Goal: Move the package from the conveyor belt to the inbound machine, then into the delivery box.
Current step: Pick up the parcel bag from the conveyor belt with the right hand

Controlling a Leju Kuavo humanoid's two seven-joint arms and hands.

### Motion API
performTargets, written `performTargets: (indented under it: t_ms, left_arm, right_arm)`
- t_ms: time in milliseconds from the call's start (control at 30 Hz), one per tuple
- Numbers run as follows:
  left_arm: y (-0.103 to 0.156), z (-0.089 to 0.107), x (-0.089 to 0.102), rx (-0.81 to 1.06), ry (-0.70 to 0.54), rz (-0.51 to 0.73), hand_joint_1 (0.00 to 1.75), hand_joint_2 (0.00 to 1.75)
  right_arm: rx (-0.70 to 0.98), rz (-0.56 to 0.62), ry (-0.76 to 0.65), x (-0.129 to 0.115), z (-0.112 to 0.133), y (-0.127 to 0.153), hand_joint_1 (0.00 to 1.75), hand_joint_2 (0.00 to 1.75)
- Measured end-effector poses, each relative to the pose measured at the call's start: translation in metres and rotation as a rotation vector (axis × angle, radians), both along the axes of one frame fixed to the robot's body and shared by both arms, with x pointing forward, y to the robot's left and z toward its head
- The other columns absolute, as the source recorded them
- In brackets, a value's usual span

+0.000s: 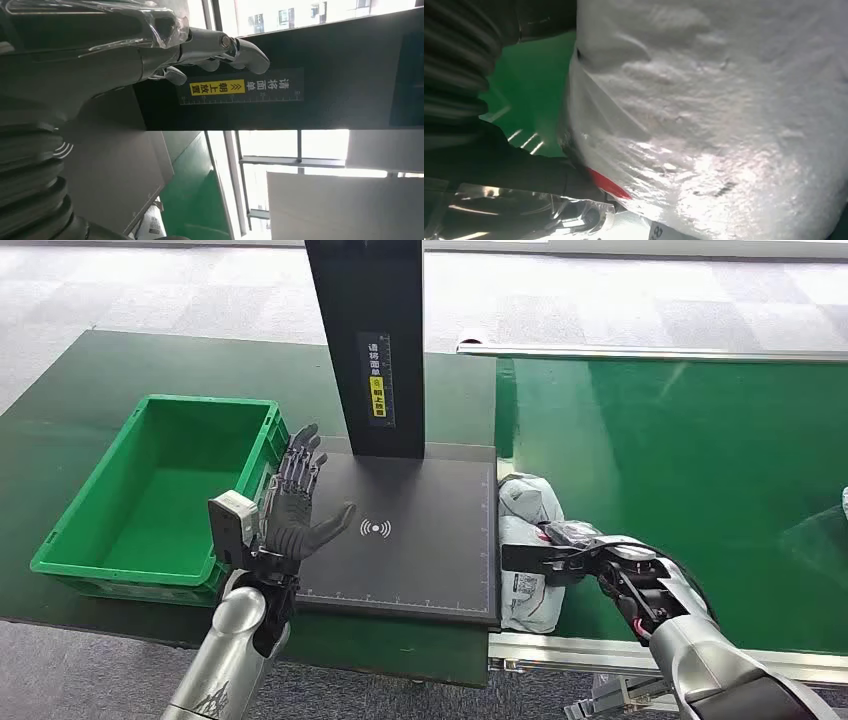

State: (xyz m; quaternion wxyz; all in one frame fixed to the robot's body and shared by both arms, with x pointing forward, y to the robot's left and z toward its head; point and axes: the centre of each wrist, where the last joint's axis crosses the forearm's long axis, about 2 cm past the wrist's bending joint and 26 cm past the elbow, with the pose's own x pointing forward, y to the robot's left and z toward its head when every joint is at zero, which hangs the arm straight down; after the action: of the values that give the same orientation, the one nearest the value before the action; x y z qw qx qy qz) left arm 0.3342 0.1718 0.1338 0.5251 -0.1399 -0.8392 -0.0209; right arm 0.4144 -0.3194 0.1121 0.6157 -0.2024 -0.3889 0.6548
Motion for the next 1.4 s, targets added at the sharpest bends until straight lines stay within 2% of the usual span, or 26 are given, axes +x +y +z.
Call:
performTargets:
  t_ms: [400, 733, 1233, 1400]
  left_arm:
    - [0.005, -0.005, -0.007, 0.003, 0.006, 0.006, 0.00, 1.75]
    - [0.009, -0.005, -0.011, -0.003, 0.006, 0.018, 0.00, 1.75]
    - [0.011, -0.005, -0.010, -0.040, -0.006, 0.026, 0.00, 1.75]
    - [0.011, -0.005, -0.009, -0.049, -0.054, 0.096, 0.00, 1.75]
  right_arm:
    - [0.084, 0.006, -0.149, -0.005, -0.004, 0.005, 1.75, 1.75]
    - [0.266, -0.037, -0.453, -0.021, -0.012, 0.015, 1.75, 1.75]
    - [0.570, -0.135, -0.832, -0.031, 0.020, 0.012, 1.75, 1.75]
    - [0.624, -0.084, -1.068, -0.034, 0.037, 0.013, 1.75, 1.75]
